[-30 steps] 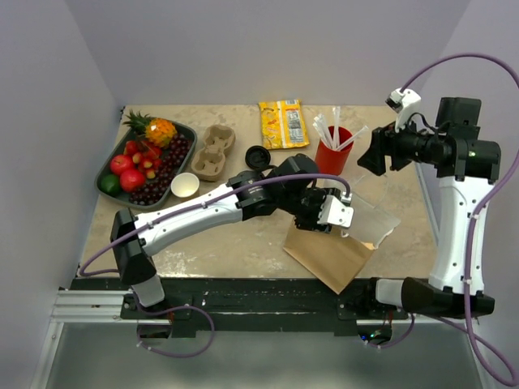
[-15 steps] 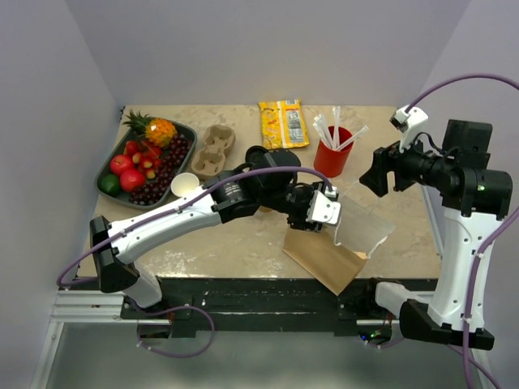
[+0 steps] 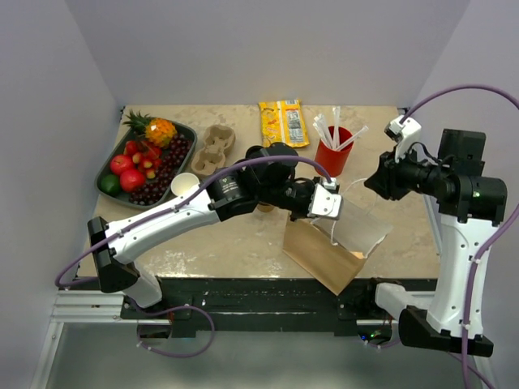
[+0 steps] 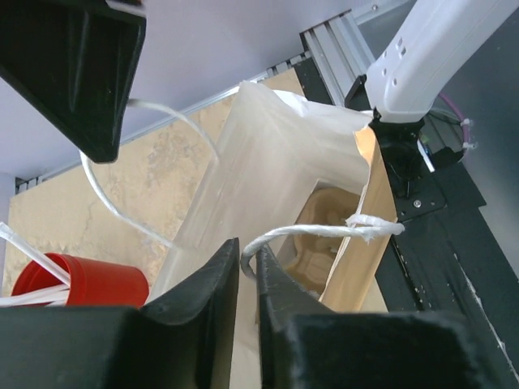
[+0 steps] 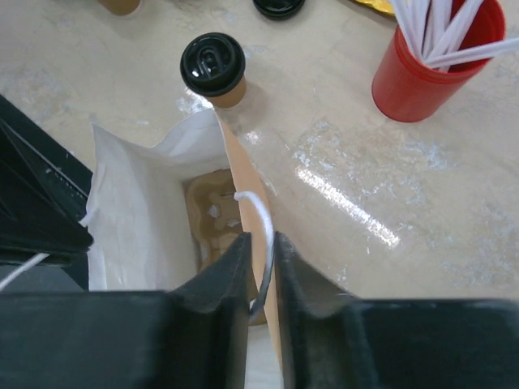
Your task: Pack the takeout coffee
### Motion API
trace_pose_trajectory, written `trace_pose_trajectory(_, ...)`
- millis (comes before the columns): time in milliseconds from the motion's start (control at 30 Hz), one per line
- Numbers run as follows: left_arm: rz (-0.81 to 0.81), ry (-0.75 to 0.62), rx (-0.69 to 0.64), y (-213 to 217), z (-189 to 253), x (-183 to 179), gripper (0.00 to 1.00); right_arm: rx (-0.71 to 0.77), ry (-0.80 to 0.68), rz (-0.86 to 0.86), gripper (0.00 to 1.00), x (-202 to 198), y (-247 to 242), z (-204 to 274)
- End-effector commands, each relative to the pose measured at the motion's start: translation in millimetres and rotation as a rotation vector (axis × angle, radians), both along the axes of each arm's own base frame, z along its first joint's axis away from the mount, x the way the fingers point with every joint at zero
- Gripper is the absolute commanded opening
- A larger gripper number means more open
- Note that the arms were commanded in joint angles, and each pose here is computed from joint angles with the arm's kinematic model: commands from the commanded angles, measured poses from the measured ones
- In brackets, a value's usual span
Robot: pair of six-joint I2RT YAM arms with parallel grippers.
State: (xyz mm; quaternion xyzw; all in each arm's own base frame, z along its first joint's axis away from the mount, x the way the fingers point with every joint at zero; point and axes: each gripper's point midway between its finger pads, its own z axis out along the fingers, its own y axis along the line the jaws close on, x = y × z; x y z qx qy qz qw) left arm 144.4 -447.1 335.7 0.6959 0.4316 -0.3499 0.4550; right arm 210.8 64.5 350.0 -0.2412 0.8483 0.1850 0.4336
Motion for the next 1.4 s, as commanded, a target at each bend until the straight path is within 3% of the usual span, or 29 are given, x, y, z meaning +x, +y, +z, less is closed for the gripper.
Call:
trace_pose_trajectory(0,-0.029,-0.037,-0.102,-2,44,-3,0.11,0.084,0.122,0.117,0.04,-1,18,-23)
trace_pose_trajectory(133,-0.015,-0.067,-0.113,0,53,4,0.0,0.143,0.148,0.136,0.0,24,23,-13)
trace_pose_trajectory(333,0.147,-0.127,-0.211,6,94,45,0.0,0.024,-0.291,0.103,0.0,64,9,97)
trace_pose_trajectory(400,0.164,-0.143,-0.226,6,99,51,0.0,-0.011,-0.367,0.047,0.0,71,1,112)
trace_pose_trajectory(467,0.164,-0.118,-0.162,1,78,51,0.0,-0.013,-0.334,0.062,0.0,74,1,93)
trace_pose_trajectory(533,0.167,-0.078,-0.218,3,104,41,0.0,0.011,-0.294,0.089,0.0,65,7,92)
trace_pose_trajectory(633,0.028,-0.06,-0.335,0,145,-4,0.0,-0.072,-0.46,-0.146,0.0,84,-28,126)
trace_pose_trajectory(667,-0.002,-0.054,-0.315,-2,142,-15,0.0,-0.105,-0.422,-0.183,0.0,93,-38,100)
trace_pose_trajectory(733,0.148,-0.08,-0.271,-15,116,12,0.0,-0.073,-0.414,-0.107,0.0,82,-24,99)
trace_pose_trajectory(800,0.372,-0.176,-0.226,-10,88,83,0.0,0.033,-0.434,0.115,0.0,58,14,125)
trace_pose_trajectory(833,0.377,-0.167,-0.2,-15,77,101,0.0,0.111,-0.44,0.153,0.0,48,27,140)
trace_pose_trajectory(900,0.263,-0.062,-0.213,-14,93,93,0.0,0.121,-0.473,-0.011,0.0,66,9,153)
trace_pose_trajectory(933,0.237,-0.037,-0.314,-10,141,79,0.0,0.03,-0.563,-0.148,0.0,78,-17,164)
trace_pose_trajectory(1000,0.272,-0.097,-0.456,-7,190,62,0.0,-0.029,-0.582,-0.161,0.0,86,-25,157)
trace_pose_trajectory(1033,0.301,-0.119,-0.456,-3,179,62,0.0,0.002,-0.547,-0.068,0.0,80,-10,150)
trace_pose_trajectory(1100,0.32,-0.185,-0.43,-6,164,71,0.0,0.063,-0.527,-0.047,0.0,75,-1,157)
trace_pose_trajectory(1267,0.291,-0.148,-0.409,-10,160,66,0.0,0.099,-0.587,-0.063,0.0,79,0,169)
trace_pose_trajectory(1367,0.294,-0.125,-0.369,-16,140,70,0.0,0.084,-0.517,-0.066,0.0,88,-3,144)
